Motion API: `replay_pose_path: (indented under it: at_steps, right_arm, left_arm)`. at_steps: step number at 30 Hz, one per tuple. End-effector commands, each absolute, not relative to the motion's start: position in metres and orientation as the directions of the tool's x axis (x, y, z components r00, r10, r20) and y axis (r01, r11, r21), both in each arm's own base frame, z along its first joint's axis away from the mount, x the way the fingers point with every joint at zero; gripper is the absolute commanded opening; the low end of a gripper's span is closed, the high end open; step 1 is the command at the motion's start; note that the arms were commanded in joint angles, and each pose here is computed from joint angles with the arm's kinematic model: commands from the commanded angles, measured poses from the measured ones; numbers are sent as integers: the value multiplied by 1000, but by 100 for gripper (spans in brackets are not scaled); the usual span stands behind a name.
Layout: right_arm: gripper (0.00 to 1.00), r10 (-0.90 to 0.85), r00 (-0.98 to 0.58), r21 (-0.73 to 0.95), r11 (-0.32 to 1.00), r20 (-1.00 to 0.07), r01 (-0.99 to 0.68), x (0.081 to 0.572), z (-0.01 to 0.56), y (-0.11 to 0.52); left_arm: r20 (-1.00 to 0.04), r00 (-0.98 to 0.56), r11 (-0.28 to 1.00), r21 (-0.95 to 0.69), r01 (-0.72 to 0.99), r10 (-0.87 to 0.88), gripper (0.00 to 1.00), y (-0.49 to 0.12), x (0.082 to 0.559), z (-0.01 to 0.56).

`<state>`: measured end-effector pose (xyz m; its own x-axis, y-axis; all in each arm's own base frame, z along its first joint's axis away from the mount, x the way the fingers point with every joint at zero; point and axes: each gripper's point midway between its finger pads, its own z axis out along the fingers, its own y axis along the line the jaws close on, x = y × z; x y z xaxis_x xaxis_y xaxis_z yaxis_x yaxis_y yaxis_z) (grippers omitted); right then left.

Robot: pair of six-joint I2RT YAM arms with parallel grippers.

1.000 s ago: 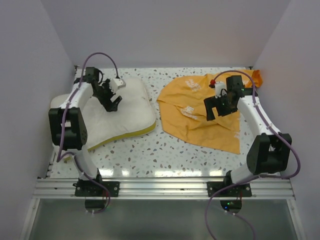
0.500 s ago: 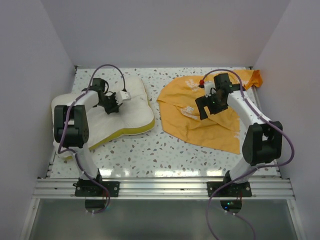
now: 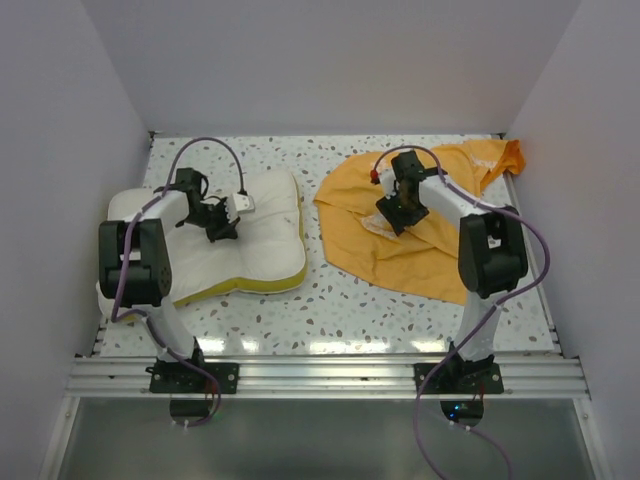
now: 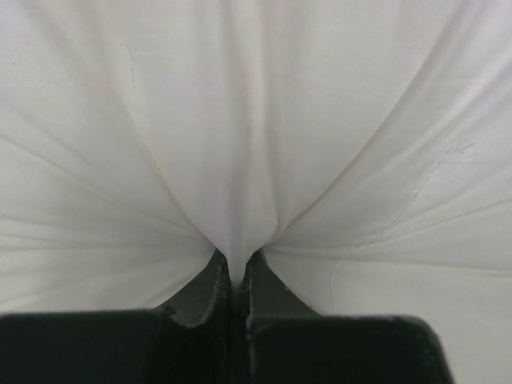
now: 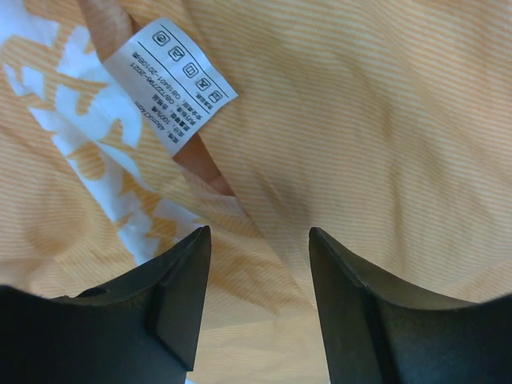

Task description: Put the pillow into the pillowcase

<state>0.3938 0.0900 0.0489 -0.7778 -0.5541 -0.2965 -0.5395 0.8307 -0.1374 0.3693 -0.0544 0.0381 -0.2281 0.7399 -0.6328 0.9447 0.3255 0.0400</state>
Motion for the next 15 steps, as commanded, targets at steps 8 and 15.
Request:
replay_pose_path:
  at_steps: [8,15]
  right_arm:
    - [53,-644,-717,-256,764,-265,-592,388,57,65]
    - [42,-636,-734,-300,767,-239,-568,398,52,47]
  left_arm:
    - [-598,-340,322,-142,936,725,0,-56,321,22]
    - [-611,-342,329,-139,934,714,0,-58,326,28]
